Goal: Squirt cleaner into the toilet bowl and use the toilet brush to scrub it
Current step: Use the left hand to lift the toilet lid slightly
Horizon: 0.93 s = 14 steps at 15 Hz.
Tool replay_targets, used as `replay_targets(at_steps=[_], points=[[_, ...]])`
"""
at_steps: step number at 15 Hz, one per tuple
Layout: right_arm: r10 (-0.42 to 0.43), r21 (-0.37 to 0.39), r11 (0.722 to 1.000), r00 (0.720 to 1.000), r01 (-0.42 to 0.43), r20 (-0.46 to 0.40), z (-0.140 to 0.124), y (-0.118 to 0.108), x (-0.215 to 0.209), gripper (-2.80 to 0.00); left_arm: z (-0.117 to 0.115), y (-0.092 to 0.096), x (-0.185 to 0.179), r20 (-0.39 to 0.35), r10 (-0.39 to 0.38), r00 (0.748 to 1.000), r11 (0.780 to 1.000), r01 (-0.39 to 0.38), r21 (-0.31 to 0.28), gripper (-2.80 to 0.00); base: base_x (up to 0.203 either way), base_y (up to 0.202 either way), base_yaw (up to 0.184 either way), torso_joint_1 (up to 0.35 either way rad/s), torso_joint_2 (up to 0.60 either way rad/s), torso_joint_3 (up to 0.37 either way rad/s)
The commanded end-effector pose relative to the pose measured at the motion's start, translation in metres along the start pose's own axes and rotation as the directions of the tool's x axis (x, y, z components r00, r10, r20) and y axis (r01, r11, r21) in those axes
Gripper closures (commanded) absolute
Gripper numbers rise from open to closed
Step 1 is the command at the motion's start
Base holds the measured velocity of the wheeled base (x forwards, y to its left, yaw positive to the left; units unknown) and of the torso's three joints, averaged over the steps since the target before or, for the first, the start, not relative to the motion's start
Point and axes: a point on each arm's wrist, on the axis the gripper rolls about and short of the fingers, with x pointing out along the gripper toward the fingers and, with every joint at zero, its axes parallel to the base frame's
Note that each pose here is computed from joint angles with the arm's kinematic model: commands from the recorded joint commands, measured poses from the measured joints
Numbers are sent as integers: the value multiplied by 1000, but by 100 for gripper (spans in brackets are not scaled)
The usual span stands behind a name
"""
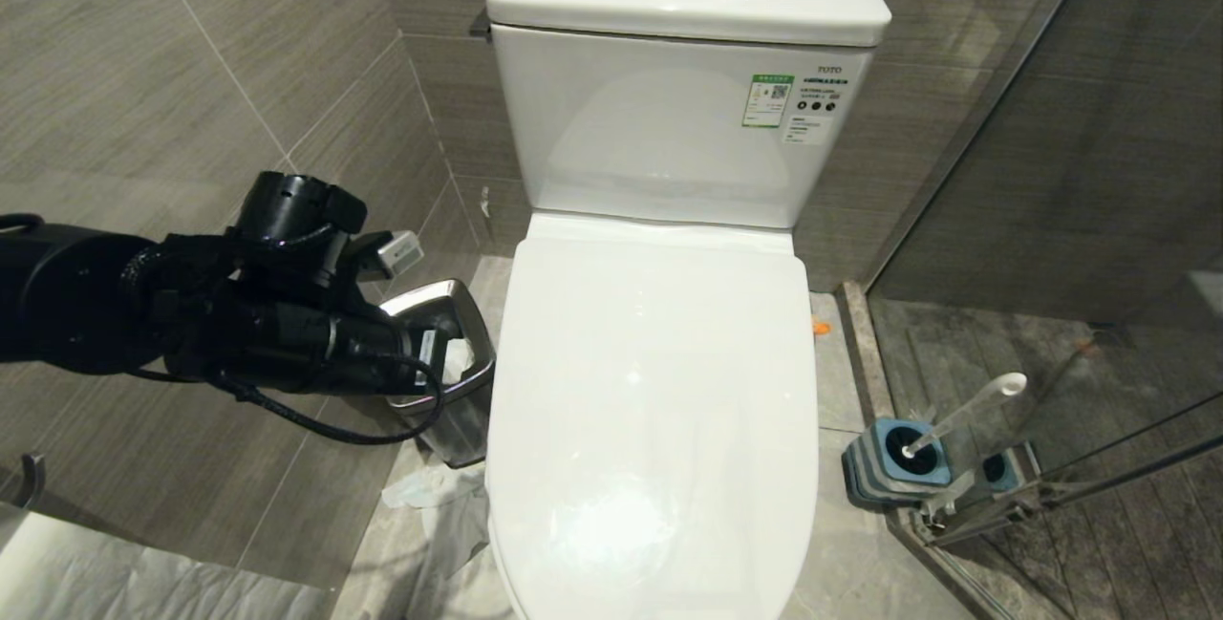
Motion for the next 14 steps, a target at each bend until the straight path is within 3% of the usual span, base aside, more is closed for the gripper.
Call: replay_targets(at_steps=[1, 6, 14], points=[[1, 0, 1000, 1000, -1, -1, 0, 0, 0, 0, -2, 0, 7, -25, -13, 1000, 1000, 13, -4, 0, 0, 0, 0, 0, 0, 0], [2, 0, 1000, 1000, -2, -1, 0, 0, 0, 0, -6, 13, 11, -62, -32, 998, 999, 30, -29, 0, 0, 0, 0, 0, 0, 0], [1, 0, 1000, 1000, -1, -1, 0, 0, 0, 0, -3, 32, 13, -55, 0, 999, 998, -4, -70, 0, 0, 0, 0, 0, 0, 0]])
